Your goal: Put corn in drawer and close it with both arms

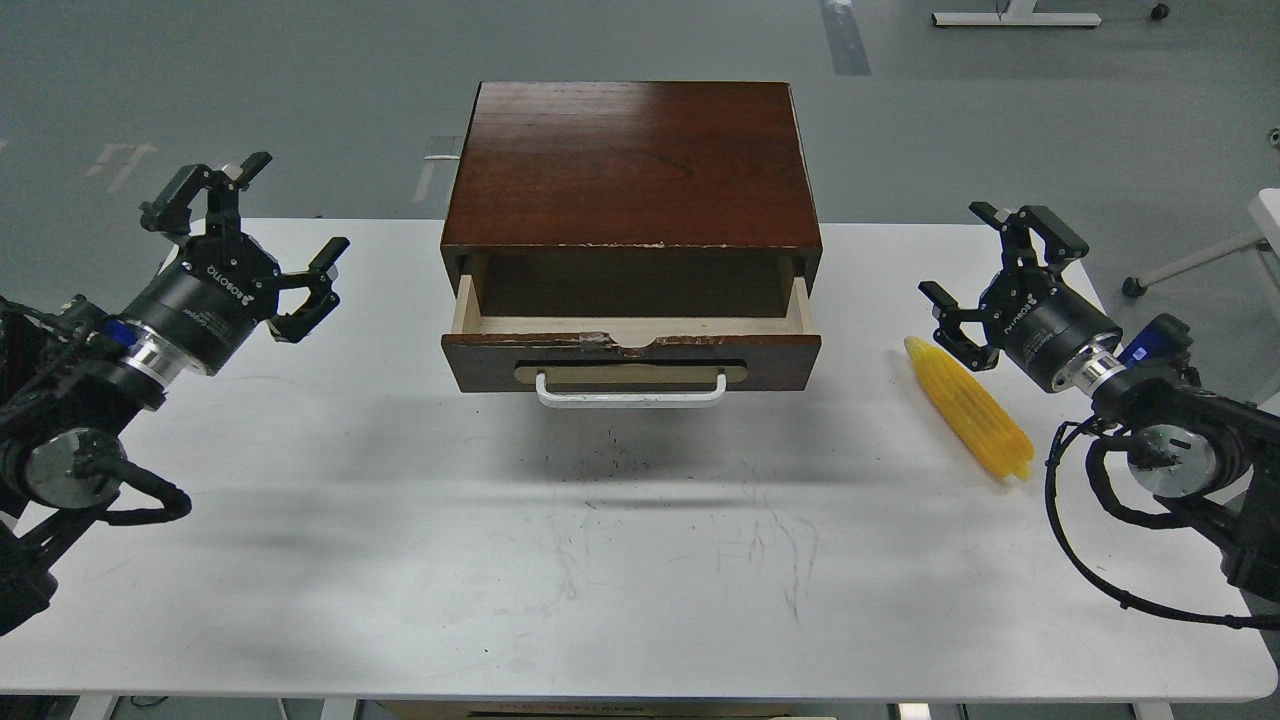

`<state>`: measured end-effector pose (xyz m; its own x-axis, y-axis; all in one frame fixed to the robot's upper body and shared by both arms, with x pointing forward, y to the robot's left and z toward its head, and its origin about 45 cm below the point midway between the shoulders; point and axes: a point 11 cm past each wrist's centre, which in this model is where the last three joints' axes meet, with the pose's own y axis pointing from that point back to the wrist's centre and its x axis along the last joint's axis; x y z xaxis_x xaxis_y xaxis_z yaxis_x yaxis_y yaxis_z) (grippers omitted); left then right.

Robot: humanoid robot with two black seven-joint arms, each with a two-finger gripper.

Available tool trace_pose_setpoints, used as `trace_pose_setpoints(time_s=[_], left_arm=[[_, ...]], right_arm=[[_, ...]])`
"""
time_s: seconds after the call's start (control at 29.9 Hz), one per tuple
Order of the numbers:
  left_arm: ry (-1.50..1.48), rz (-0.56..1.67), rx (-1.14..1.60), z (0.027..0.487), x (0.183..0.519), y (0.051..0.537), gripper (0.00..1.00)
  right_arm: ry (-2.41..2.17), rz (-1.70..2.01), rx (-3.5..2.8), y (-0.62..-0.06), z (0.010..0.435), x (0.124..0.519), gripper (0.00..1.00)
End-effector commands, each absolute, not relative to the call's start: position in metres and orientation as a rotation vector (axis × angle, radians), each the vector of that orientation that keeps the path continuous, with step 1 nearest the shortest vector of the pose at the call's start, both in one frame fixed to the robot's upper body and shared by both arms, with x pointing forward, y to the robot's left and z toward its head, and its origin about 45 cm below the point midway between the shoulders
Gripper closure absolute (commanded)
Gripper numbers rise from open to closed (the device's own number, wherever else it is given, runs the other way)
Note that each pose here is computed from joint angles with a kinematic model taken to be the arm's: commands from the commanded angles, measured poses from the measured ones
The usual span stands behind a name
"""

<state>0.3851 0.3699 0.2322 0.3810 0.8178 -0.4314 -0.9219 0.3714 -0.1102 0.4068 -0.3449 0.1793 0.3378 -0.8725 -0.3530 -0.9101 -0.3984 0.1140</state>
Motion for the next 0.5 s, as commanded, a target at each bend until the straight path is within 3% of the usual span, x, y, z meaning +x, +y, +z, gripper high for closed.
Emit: trace_pose_setpoints(time_s=[0.0, 0.47], left_arm=[[0.32, 1.149, -0.356, 0.234, 0.385, 0.374, 0.0], [0.285, 1.173, -0.352, 0.244, 0.389, 0.388, 0.0]], right_arm=[[1.669, 0.547, -2.481, -0.346, 0.18, 0.407, 0.03], [1.678, 0.534, -2.488, -0.353, 0.183, 0.406, 0.02]])
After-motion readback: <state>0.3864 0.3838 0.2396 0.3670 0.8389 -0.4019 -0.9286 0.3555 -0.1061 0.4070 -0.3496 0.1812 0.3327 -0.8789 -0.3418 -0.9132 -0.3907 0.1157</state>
